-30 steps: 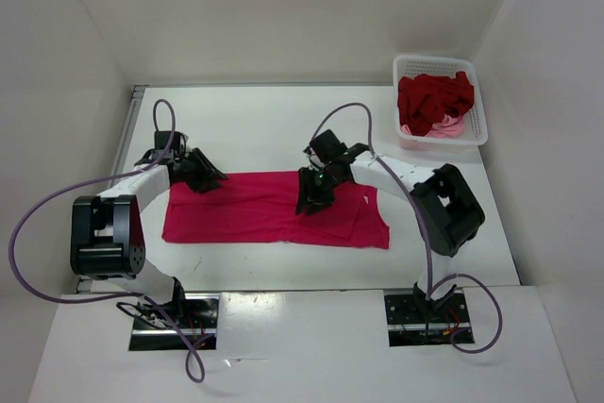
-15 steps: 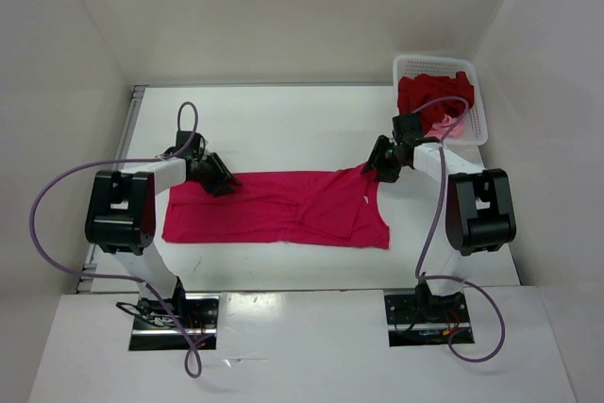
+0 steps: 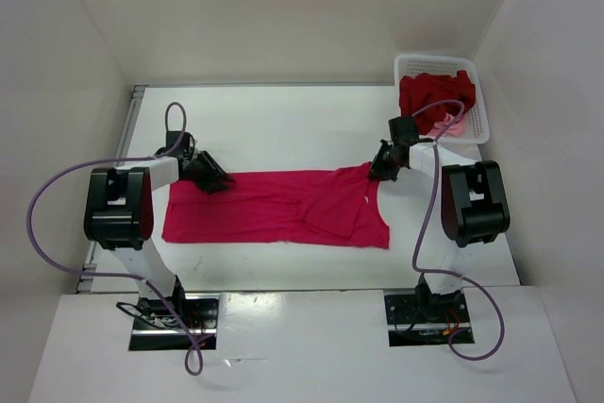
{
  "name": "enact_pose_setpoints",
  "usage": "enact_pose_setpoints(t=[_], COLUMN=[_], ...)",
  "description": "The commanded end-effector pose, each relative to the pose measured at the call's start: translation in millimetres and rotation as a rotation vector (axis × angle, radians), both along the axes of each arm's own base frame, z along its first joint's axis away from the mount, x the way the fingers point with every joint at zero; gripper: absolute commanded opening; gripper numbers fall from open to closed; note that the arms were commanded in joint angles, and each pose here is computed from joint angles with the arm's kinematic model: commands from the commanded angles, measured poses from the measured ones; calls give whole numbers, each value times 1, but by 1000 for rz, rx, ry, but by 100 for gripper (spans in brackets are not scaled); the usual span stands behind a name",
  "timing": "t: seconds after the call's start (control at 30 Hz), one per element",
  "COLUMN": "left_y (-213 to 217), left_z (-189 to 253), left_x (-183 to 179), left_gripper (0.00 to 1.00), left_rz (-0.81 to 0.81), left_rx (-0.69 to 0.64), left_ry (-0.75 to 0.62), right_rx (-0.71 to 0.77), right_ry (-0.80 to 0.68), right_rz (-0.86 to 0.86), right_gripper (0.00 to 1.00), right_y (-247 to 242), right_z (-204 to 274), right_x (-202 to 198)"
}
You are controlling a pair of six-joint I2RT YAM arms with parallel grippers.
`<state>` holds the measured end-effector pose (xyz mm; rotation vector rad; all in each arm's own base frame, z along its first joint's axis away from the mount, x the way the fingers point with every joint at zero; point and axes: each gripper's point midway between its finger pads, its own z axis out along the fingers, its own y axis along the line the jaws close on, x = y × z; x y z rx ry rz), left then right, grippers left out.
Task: Fold and stack the t-shirts
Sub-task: Fold the other side of the tshirt into a rectangle, then rotate the tshirt 90 degrees
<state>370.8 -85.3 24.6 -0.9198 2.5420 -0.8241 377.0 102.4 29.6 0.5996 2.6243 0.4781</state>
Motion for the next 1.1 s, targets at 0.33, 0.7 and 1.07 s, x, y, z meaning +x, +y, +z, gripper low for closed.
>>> enact_pose_setpoints(t=[0.33,0.7,1.07], left_y=[28,17,-35], left_z=[19,95,125], left_x=[0,14,-2], left_gripper=[42,45,26], left_rz=[142,64,-174], left_rx=[0,28,91], left_ry=[-28,-225,-334], right_rx=[-36,18,43], right_ry=[-102,-142,89], right_rz=[-168,-15,125], right_gripper=[38,50,0], right_y=[-33,12,88], right_z=[28,72,-13], right_x=[13,-25,-63])
